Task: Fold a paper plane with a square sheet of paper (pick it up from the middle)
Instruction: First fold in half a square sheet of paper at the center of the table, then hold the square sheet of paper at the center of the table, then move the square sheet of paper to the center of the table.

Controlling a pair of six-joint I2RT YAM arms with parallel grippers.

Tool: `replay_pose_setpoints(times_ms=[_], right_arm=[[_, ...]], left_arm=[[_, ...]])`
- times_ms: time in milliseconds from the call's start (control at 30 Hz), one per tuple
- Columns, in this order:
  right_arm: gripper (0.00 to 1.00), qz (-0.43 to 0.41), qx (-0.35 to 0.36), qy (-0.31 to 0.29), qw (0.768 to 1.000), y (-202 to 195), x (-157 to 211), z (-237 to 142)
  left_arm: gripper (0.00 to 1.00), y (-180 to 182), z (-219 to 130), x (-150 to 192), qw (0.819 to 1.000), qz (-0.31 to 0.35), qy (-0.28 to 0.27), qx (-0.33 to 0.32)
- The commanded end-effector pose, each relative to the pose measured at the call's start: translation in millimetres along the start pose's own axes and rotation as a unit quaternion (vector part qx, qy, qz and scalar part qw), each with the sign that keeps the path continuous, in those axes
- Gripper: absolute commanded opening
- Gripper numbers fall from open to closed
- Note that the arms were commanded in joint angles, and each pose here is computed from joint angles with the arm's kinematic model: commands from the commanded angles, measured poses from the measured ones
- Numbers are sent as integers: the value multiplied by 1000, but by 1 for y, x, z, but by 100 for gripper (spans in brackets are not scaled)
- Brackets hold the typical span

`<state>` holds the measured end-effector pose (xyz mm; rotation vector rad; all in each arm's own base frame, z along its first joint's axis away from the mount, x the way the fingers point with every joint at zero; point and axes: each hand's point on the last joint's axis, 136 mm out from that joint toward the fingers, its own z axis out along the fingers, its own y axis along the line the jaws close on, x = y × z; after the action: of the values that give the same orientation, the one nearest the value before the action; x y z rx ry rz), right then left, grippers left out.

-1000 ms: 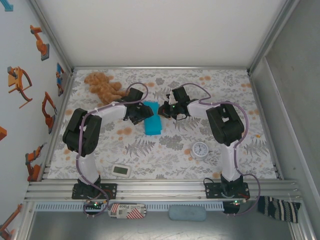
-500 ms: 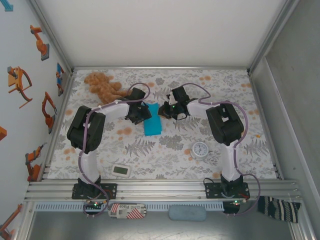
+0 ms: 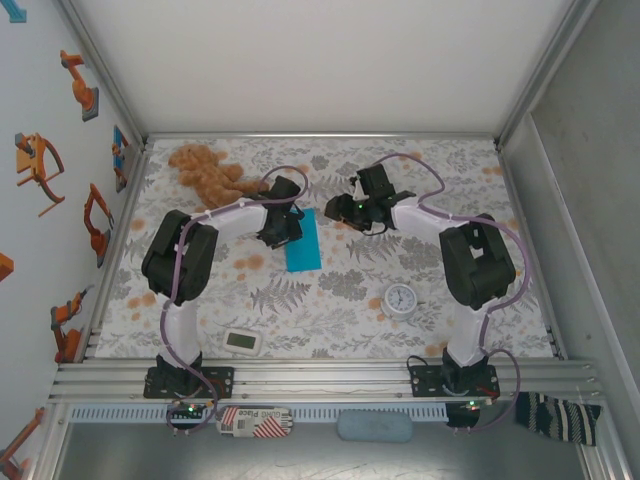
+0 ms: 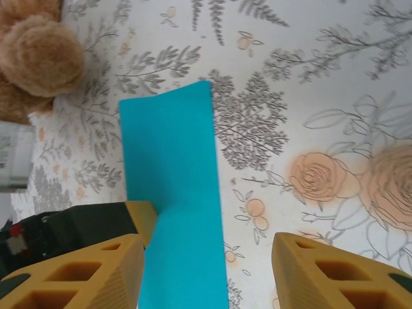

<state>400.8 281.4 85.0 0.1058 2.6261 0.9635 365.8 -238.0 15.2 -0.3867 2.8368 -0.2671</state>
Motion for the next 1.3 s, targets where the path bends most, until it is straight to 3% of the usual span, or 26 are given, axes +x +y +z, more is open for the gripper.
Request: replay_pose_setpoints(times_ms=[0,633,933,1267], right_arm=[[55,2,31,5,999,-15,7,-1],[51,12,9,34,999,-22,21,20],[51,10,-12,52,999,-17,25,28],[29,-6,-68,95,993,5,37,46]], left_arm=[[39,53,40,36,993,-13,52,-104],[32,56,62,54,990,-9,88,-111],[37,62,65,60,988,-11,95,-122],[36,41,55,54,995,17,85,-58]])
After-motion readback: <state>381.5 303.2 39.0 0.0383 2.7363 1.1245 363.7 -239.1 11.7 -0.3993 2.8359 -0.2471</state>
